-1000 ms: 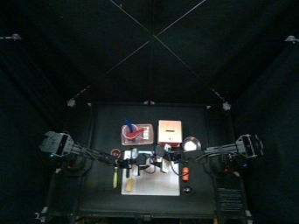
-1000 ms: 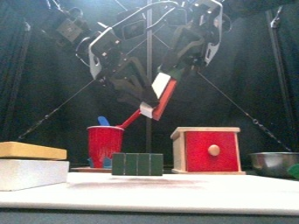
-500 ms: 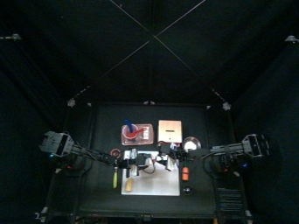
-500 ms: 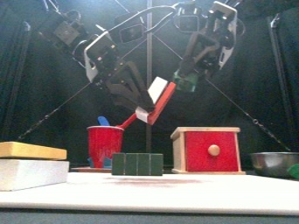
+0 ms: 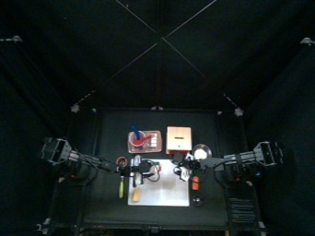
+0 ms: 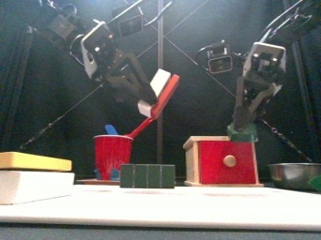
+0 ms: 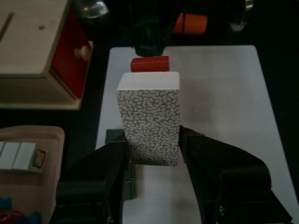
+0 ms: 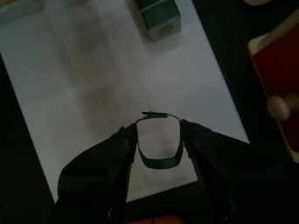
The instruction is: Unwrap salmon sushi
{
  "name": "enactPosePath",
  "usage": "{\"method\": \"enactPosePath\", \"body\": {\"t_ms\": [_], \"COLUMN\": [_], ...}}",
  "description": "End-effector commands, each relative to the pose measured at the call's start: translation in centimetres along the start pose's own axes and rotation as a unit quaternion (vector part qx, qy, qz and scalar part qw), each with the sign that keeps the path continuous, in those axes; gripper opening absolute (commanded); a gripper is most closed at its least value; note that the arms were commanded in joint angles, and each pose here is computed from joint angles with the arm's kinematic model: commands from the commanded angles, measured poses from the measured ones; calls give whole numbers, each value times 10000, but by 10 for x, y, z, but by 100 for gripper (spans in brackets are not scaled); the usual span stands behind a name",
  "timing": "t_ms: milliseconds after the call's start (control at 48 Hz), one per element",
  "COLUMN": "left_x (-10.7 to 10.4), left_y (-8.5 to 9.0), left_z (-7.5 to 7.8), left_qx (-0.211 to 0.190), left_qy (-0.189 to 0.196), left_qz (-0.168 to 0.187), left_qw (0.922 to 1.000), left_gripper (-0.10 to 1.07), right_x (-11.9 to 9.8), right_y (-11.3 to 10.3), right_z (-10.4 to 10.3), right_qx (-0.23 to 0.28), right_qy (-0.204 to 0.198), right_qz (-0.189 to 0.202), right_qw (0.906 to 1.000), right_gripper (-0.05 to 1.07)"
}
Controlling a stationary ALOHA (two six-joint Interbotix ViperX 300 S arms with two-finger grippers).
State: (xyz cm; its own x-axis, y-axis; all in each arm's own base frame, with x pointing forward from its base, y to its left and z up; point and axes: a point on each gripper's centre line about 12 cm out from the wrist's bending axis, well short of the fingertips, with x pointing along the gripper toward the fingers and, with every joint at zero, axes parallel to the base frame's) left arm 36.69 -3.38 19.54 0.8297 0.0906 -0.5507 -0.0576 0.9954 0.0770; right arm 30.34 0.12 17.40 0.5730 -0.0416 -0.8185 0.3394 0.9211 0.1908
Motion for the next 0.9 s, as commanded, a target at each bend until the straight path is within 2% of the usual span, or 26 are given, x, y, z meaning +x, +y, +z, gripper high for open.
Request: {"method": "enactPosePath", "body": {"t_ms": [0, 146, 250, 396, 542, 688, 875], "left_x": [-19, -37, -48, -70, -96, -113, -124], "left_y": [6, 15, 21, 30, 40, 45, 52], "left_z": [14, 13, 11, 7, -4, -13, -27], "left_qx": [-26, -31, -24, 15, 48, -11, -66], "left_qy": [-311, -459, -550, -759, -963, -1098, -1145], "left_qz": [97, 321, 439, 572, 722, 732, 799], "left_qw": [9995, 9984, 9975, 9955, 9927, 9913, 9902], "left_gripper": [68, 68, 68, 68, 68, 68, 68], "right_x": [1, 8, 13, 26, 40, 52, 64], "right_y": [-1, 4, 12, 13, 13, 14, 26], "right_z": [4, 12, 32, 60, 79, 85, 117], "right_qx": [24, -14, -55, -178, -296, -333, -339], "right_qy": [-54, -145, -509, -830, -925, -878, -1251], "right_qz": [5, 65, 240, 243, 168, 121, 300], "right_qw": [10000, 9999, 9984, 9961, 9951, 9955, 9911], "right_gripper": [80, 80, 80, 80, 80, 80, 80]}}
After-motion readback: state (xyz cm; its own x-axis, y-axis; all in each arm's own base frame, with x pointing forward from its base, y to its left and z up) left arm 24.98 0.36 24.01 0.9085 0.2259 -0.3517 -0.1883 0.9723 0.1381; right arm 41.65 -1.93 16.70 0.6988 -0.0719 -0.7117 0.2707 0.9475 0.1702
